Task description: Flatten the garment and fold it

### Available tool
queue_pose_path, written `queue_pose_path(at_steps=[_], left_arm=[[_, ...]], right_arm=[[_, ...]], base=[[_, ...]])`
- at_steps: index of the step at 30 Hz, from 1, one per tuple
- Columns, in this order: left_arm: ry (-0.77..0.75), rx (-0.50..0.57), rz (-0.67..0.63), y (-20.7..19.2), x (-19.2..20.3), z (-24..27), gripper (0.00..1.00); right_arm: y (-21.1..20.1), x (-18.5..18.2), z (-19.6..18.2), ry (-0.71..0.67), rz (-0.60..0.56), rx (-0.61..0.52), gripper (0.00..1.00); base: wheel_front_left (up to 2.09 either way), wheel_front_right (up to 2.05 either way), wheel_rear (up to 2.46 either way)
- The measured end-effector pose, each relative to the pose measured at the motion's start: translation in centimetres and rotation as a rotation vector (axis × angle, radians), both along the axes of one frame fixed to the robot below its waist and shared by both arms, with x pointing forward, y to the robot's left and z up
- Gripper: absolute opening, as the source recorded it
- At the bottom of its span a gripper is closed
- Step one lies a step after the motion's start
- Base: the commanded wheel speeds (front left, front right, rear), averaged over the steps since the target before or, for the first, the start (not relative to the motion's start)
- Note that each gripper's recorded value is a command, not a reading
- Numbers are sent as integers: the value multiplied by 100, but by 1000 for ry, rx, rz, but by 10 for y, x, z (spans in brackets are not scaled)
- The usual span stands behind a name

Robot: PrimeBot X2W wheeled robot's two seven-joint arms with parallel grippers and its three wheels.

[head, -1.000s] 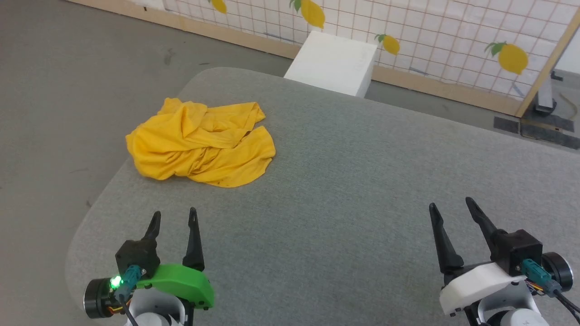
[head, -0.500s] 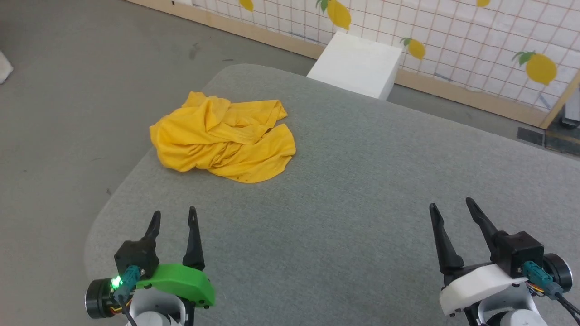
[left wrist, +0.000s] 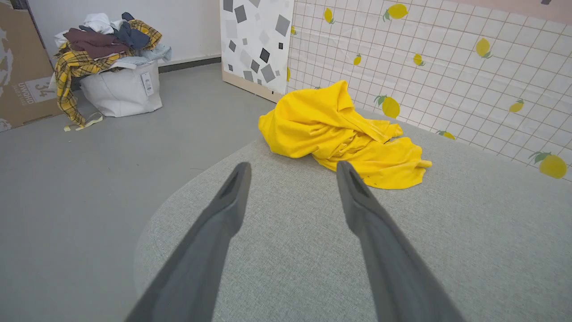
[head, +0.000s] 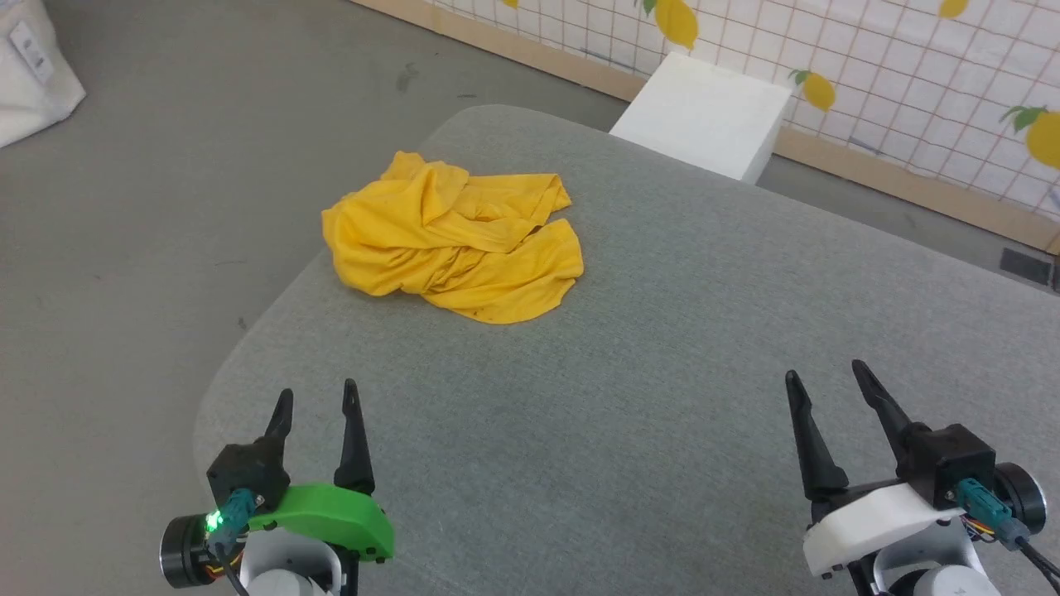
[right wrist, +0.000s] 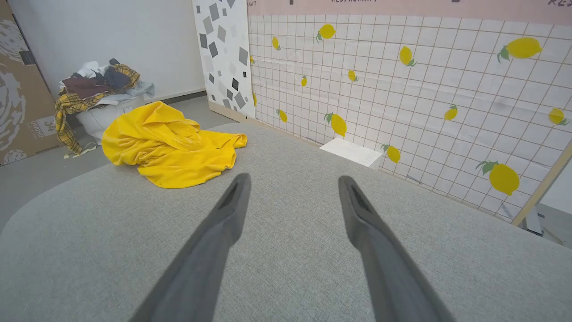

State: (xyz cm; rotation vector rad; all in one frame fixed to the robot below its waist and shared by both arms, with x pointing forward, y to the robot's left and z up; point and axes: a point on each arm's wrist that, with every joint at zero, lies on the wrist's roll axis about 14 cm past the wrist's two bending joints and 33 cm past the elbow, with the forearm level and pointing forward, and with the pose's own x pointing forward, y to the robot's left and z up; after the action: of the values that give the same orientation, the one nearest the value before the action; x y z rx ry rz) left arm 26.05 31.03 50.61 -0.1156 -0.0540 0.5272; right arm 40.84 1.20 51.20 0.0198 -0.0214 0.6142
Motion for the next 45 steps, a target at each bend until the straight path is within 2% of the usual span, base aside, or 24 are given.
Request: queue_pose_path(at_steps=[26, 32, 37, 45], left_arm=[[-13, -35, 154, 27, -40, -8, 100], [-14, -34, 161, 31, -37, -6, 100], [-27, -24, 105, 37, -12, 7, 100], [-18, -32, -4, 67, 80, 50, 100]], right_arm=[[44, -2, -2, 5, 118, 36, 100], [45, -1, -6, 15, 120, 37, 100], [43, 4, -7, 19, 111, 42, 100], [43, 31, -8, 7, 89, 52, 100]], base=[[0, 0, 0], [0, 0, 0], [0, 0, 0], [0, 0, 0]])
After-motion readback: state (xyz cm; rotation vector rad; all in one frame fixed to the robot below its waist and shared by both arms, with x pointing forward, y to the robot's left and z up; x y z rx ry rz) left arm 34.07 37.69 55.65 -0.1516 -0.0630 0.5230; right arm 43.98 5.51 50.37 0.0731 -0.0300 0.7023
